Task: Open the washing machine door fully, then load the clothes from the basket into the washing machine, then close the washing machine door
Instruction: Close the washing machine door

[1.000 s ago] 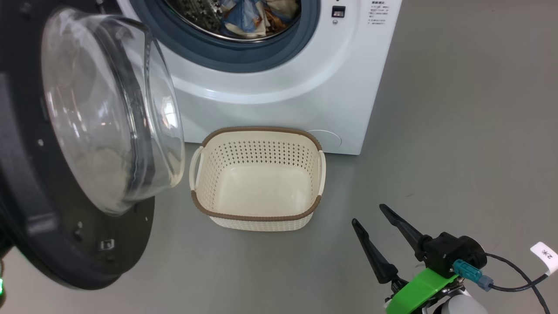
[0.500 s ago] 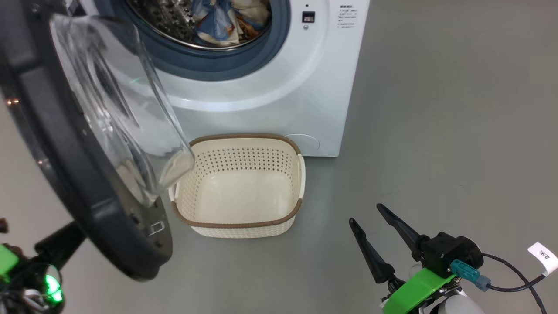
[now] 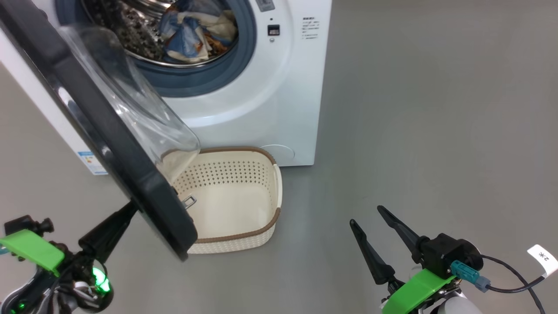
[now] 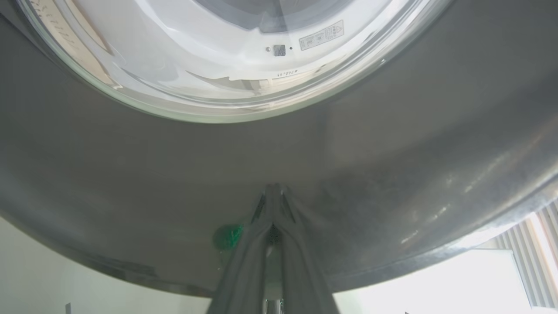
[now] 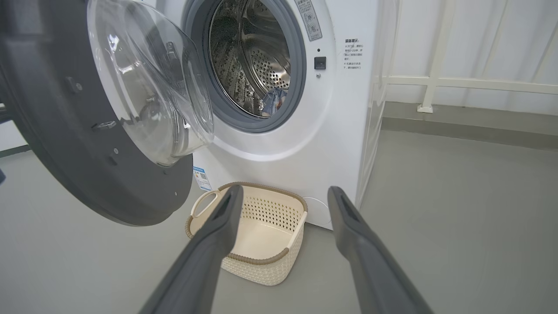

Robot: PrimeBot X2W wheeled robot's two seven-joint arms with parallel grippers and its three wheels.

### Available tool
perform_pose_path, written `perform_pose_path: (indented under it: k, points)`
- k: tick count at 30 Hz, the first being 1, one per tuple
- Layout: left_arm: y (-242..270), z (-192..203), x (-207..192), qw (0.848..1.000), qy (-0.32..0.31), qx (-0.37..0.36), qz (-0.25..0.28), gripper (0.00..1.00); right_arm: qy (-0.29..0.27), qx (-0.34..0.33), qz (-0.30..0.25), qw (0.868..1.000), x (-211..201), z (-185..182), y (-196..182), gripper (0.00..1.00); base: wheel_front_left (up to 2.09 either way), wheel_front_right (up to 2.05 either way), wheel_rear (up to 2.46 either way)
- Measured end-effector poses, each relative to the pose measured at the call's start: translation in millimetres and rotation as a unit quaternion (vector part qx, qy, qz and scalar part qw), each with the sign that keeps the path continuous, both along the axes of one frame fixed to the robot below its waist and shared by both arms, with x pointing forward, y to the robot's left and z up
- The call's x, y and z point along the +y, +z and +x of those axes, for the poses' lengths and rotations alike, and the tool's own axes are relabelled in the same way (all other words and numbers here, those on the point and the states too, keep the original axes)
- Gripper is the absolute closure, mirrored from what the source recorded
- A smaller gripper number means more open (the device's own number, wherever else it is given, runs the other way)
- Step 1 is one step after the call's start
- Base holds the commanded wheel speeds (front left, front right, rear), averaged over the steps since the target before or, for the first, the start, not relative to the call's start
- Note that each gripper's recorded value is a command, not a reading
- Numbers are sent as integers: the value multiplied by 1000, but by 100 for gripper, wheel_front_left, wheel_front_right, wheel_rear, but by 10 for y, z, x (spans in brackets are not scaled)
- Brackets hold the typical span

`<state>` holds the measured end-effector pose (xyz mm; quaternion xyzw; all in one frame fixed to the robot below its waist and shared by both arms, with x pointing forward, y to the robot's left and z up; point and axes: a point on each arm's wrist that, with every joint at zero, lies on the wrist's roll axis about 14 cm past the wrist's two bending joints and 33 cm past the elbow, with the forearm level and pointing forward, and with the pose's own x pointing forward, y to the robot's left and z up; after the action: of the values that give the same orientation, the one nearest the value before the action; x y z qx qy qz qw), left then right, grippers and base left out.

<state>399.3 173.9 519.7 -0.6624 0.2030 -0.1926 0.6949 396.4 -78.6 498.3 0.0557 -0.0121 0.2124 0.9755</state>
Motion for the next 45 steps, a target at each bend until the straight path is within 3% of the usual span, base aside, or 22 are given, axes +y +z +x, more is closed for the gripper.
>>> perform_pose_path:
  k: [12,31,40,45]
  points:
    - [62,307,-726,998,-36,-9,-47,100,-77,0,-1,997,-510,-114,12,0,0,0,0]
    - [267,666,-1230,994,-27,-26,-101,100,-173,16,4,985,-1091,-392,-72,0,0,0,0]
    - [401,400,-1070,994,-11,-59,-94,100,-175,-20,17,984,-1075,-400,161,0,0,0,0]
    - [456,224,-820,993,34,-78,-84,100,-157,-27,19,987,-955,-403,196,0,0,0,0]
